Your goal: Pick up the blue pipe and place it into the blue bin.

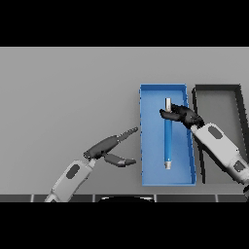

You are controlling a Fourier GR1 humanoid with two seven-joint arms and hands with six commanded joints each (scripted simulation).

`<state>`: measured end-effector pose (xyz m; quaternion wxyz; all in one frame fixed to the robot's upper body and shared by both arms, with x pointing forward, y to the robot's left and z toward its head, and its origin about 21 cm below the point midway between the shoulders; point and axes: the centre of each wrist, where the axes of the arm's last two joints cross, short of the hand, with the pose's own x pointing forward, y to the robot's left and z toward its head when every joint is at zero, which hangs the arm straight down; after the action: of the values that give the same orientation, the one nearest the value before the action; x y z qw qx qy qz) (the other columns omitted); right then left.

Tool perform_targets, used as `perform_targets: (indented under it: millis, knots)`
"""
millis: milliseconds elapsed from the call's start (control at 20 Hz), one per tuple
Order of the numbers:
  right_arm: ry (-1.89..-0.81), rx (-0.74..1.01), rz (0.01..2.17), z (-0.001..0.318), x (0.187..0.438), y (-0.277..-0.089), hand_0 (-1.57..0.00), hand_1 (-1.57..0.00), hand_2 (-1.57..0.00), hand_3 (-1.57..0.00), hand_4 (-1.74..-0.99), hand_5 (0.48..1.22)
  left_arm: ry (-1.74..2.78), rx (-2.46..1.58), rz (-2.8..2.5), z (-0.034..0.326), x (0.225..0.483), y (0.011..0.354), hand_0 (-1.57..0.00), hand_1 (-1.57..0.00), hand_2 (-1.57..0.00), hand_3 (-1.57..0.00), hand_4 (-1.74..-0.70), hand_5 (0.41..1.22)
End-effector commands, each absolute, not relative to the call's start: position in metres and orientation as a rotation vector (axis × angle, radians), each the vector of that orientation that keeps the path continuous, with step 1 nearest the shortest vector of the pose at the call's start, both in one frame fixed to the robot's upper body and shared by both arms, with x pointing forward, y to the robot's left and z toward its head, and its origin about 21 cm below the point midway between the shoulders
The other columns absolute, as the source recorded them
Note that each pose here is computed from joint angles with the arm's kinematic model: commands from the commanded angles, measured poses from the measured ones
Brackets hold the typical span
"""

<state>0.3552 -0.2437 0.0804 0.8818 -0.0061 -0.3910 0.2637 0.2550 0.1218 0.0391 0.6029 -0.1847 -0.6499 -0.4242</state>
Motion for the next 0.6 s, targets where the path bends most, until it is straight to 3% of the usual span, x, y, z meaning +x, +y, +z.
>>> perform_targets:
  millis: [0,200,550]
  knots:
    - [-0.82,-0.015,0.566,0.0787,0.3562,-0.2422,-0.09,-0.08,-0.08,-0.06,-1.126,0.794,-1.506,-0.429,-0.976,0.0381,0.2555,0.1212,0.0,0.0,0.0,0.0,-0.9,0.453]
    - [-0.82,-0.049,0.551,0.0758,0.3557,-0.2439,-0.04,-0.03,-0.03,-0.02,-1.122,0.705,-1.505,-0.442,-0.963,0.0374,0.2526,0.1132,0.0,0.0,0.0,0.0,-0.91,0.459]
    - [-0.839,-0.021,0.556,0.0794,0.3546,-0.2488,-0.01,-0.01,-0.01,-0.01,-1.129,0.673,-1.497,-0.435,-0.962,0.0389,0.2585,0.1192,0.0,0.0,0.0,0.0,-0.92,0.467]
